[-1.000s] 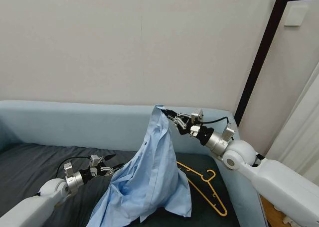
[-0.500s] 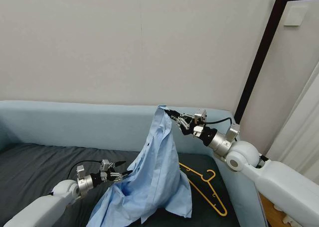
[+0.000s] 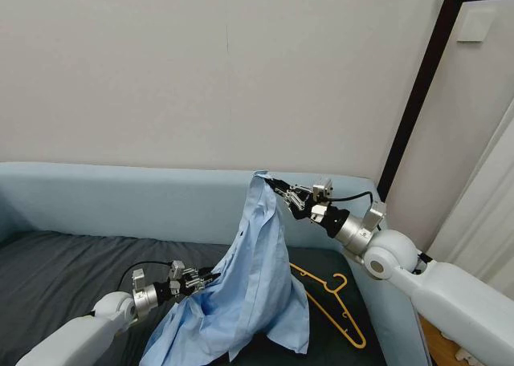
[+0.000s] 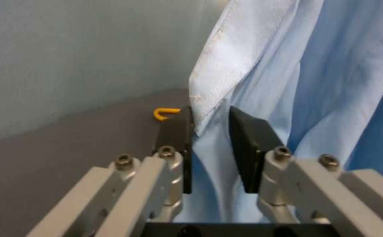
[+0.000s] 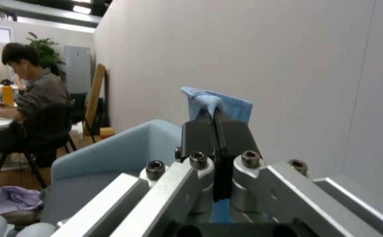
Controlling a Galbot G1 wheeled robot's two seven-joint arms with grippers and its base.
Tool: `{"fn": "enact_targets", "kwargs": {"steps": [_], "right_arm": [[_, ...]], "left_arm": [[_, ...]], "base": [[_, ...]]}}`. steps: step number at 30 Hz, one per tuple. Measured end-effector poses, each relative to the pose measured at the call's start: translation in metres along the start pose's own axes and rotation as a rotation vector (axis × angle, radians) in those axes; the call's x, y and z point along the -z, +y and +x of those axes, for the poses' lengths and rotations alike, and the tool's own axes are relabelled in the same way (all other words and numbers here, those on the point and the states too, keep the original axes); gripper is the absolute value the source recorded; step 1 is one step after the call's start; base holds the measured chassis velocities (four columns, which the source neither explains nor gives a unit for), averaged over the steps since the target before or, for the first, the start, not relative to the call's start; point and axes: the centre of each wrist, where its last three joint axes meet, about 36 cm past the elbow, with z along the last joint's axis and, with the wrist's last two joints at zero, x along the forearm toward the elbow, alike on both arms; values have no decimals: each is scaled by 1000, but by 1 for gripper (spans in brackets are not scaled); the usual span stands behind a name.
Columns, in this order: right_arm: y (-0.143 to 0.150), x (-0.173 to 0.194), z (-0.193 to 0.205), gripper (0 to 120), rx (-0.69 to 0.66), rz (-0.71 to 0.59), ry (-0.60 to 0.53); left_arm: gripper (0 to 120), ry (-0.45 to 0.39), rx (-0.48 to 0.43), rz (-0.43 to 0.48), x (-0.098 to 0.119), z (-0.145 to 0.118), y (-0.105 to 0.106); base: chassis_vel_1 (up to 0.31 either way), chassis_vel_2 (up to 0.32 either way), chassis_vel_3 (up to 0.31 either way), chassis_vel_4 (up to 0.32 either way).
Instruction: Pick up the clothes from the sofa and hang them on the clothes hanger.
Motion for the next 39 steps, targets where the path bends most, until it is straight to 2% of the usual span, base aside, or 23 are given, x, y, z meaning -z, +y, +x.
{"fn": "enact_targets", "kwargs": {"steps": [1,4,7,12,14,16,17,20,22,24,27,28,30,32,33,36,39], "right_arm": [[0,0,0,0,0,0,0],[2,-1,2,0,2,-2,5],[3,-3,2,0,-1,-5,7],[1,-9,7,0,-27,-15,19],[-4,-15,12,0,-59,-20,31],[-10,-22,18,0,-111,-29,43],[-10,-22,18,0,-111,-29,43],[-13,-25,19,0,-154,-35,47],[-16,-25,18,0,-203,-49,41],[-16,-25,18,0,-214,-54,38],[-20,-14,12,0,-271,-67,16],[-20,-14,12,0,-271,-67,16],[-19,-1,7,0,-286,-72,-5],[-12,26,-4,0,-294,-93,-32],[-12,26,-4,0,-294,-93,-32],[-2,63,-29,0,-289,-135,-89],[-4,73,-35,0,-279,-130,-100]], "left_arm": [[19,0,0,0,0,0,0],[4,-2,-1,1,-1,0,-2],[0,-5,2,0,-2,0,-3],[0,-37,30,-27,4,2,-7],[0,-86,82,-78,9,2,-12],[0,-155,180,-128,23,1,-24],[0,-155,180,-128,23,1,-24],[0,-226,277,-155,40,-3,-36],[0,-301,367,-165,62,-8,-54],[0,-314,387,-167,67,-8,-57],[0,-375,505,-191,105,-6,-83],[0,-375,505,-191,105,-6,-83],[0,-395,571,-200,133,-3,-102],[0,-412,619,-215,179,0,-133],[0,-412,619,-215,179,0,-133],[0,-465,702,-238,237,-3,-169],[0,-497,745,-247,257,-2,-177]], "base": [[0,0,0,0],[0,0,0,0],[0,0,0,0],[0,0,0,0],[0,0,0,0],[0,0,0,0],[0,0,0,0],[0,0,0,0],[0,0,0,0],[0,0,0,0],[0,0,0,0],[0,0,0,0],[0,0,0,0],[0,0,0,0],[0,0,0,0],[0,0,0,0],[0,0,0,0]]}}
